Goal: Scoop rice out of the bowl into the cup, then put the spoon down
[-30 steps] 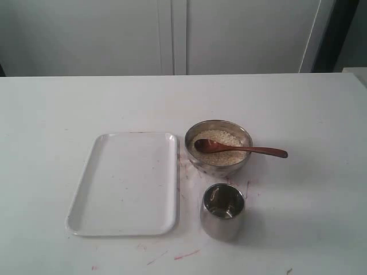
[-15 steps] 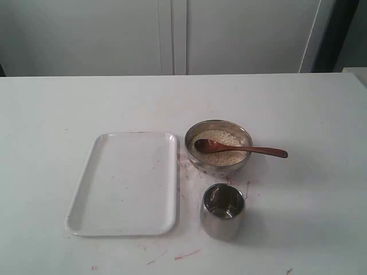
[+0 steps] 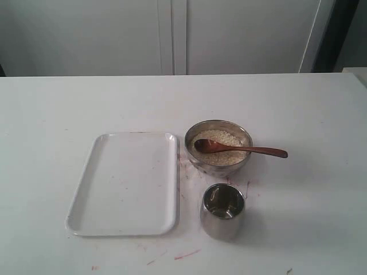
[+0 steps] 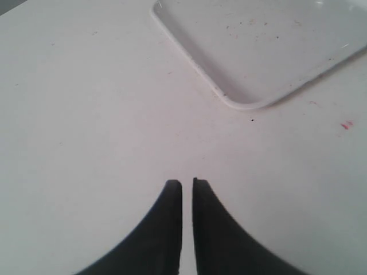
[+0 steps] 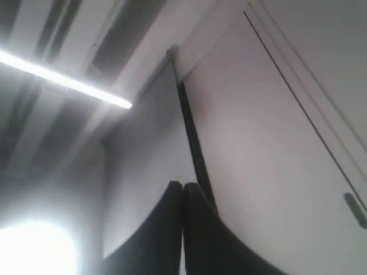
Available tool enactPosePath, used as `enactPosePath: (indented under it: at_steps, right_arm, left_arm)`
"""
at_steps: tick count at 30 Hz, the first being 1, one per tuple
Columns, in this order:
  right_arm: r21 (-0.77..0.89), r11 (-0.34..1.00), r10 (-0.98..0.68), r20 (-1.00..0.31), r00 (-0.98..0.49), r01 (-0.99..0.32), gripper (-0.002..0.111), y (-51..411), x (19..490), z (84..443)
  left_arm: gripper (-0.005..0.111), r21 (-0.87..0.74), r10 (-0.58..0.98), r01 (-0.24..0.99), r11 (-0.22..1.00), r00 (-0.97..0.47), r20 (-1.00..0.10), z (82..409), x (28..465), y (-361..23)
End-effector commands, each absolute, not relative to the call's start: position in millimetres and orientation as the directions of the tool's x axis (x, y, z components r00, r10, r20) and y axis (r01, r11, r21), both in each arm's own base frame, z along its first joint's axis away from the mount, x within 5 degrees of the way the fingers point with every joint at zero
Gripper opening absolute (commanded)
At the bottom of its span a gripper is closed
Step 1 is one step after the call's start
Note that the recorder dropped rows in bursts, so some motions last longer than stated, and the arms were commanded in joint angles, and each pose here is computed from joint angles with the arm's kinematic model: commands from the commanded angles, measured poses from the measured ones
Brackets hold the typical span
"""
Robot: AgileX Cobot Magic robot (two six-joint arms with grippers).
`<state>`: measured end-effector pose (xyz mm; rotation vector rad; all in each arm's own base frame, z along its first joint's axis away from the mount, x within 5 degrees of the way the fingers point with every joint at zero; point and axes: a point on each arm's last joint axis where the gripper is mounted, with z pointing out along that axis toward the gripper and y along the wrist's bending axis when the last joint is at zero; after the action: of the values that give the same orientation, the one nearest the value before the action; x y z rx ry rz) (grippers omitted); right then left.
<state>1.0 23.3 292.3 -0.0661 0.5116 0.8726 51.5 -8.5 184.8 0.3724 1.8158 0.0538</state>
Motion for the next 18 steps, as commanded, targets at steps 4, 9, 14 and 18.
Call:
enactPosePath:
  at_steps: [4, 9, 14, 18]
  right_arm:
    - [0.020, 0.563, 0.810, -0.208, 0.548, -0.826, 0.000, 14, -30, 326]
    - [0.059, 0.487, 0.874, -0.018, 0.486, -0.872, 0.000, -3, -43, 345]
    - [0.035, 0.325, 0.938, 0.116, 0.326, -0.945, 0.000, -14, -56, 362]
    - [-0.011, 0.316, 0.940, 0.143, 0.311, -0.949, 0.000, -16, -71, 380]
  left_arm:
    - [0.014, 0.221, 0.281, 0.233, 0.947, -0.265, -0.922, 179, 51, -8]
    - [0.014, 0.221, 0.281, 0.233, 0.947, -0.265, -0.922, 179, 51, -8]
    - [0.014, 0.221, 0.281, 0.233, 0.947, -0.265, -0.922, 179, 51, -8]
    - [0.014, 0.221, 0.281, 0.233, 0.947, -0.265, -0.922, 179, 51, -8]
